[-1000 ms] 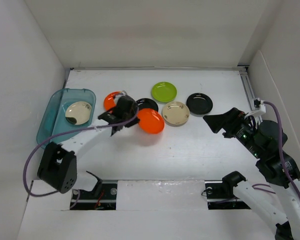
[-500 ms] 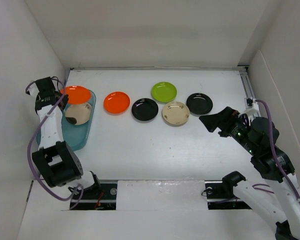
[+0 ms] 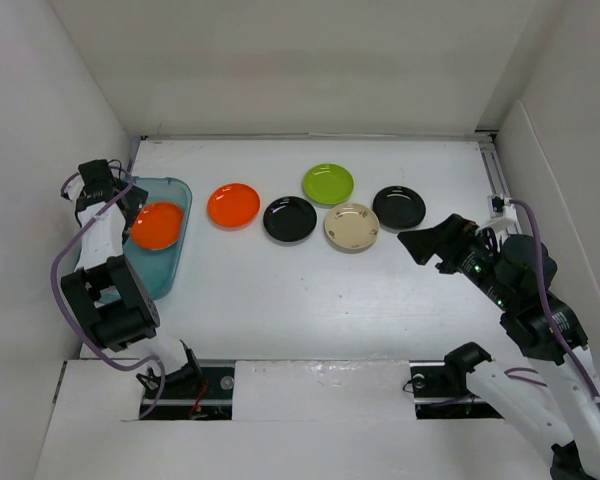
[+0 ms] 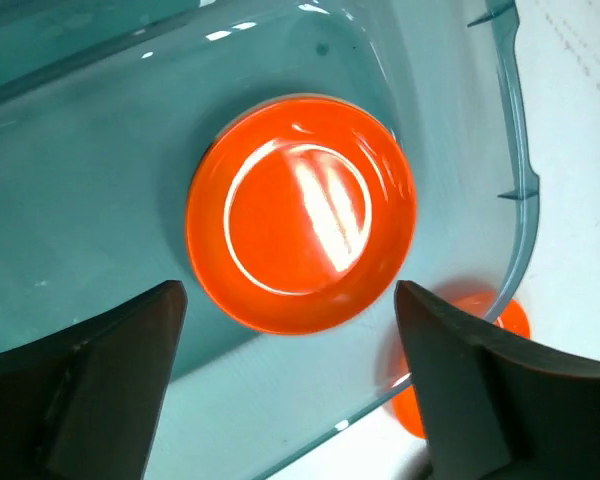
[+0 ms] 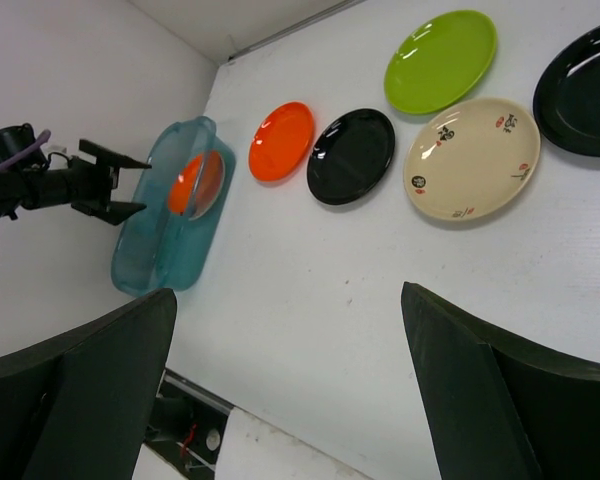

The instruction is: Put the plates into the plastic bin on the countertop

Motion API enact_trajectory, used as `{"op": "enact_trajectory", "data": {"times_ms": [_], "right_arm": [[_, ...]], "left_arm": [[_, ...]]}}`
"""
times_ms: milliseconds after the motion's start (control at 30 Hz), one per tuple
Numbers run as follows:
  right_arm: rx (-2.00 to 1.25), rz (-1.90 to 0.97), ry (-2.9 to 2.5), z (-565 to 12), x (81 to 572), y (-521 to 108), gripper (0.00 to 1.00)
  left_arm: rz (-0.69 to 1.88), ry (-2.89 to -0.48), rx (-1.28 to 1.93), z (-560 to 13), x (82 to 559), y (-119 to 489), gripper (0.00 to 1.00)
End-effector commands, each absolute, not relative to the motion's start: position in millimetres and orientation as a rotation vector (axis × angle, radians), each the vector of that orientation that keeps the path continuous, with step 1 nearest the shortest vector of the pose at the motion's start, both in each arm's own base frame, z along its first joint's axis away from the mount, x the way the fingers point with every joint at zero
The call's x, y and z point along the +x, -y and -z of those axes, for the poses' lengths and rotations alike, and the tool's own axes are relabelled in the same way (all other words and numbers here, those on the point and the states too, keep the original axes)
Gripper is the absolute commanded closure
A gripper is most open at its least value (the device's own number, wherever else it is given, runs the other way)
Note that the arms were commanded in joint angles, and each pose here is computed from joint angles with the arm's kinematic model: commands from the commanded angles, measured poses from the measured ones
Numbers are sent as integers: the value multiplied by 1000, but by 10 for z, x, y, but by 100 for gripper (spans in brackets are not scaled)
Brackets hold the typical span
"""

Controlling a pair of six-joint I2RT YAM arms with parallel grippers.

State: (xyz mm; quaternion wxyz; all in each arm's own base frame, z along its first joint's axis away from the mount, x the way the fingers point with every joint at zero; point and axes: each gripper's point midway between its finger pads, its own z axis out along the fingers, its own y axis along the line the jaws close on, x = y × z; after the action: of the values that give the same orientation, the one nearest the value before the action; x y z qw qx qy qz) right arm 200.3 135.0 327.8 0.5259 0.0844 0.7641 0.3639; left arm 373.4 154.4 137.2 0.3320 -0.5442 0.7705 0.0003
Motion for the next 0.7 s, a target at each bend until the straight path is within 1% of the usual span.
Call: {"op": "enact_trajectory", "data": {"times_ms": [0,33,67,133,167,233,267,300,400,433,500,533,633,667], "right_arm": [[175,-885,-1758,-3437,2019,-1352,0],[175,-885,-1758,-3437,2019,-1352,0],[168,-892,-1760,-3438,2009,-1365,0],[168,-892,-1760,-3438,2009,-1365,0],[168,-892,-1760,-3438,2009,-1365,0],[168,-892,-1760,-3438,2009,-1365,0],[168,-892,-1760,-3438,2009,-1365,0],[168,-892,-1760,-3438,2009,-1365,0],[193,-864,-1762,-3416,2061,-1331,0],[221,-852,-1747,-3458,2080,-1290,0],[239,-832,-1744,-3468,2089,-1249,0],[246,-824,-1742,-3468,2097,-1235,0],[255,-828,-1750,-3476,2102,-1241,0],[255,-828,-1750,-3476,2102,-1241,0]], "left_arm": [[5,-1926,-1360,-1736,3841,-1631,15],[11,-1906,-1348,-1860,3830,-1626,6],[21,-1912,-1322,-1906,3825,-1603,0],[45,-1880,-1262,-2099,3839,-1578,0],[96,-1839,-1200,-2339,3848,-1509,0],[142,-1830,-1070,-2572,3874,-1281,0],[164,-1790,-1003,-2807,3851,-1150,0],[239,-1802,-897,-2946,3917,-765,0],[391,-1846,-699,-3011,3919,75,0],[493,-1905,-586,-2939,3845,638,0],[621,-1922,-519,-2857,3826,1133,0],[682,-1984,-458,-2656,3727,1475,0],[770,-2044,-417,-2395,3722,1964,0],[819,-2082,-356,-2292,3616,2248,0]]}}
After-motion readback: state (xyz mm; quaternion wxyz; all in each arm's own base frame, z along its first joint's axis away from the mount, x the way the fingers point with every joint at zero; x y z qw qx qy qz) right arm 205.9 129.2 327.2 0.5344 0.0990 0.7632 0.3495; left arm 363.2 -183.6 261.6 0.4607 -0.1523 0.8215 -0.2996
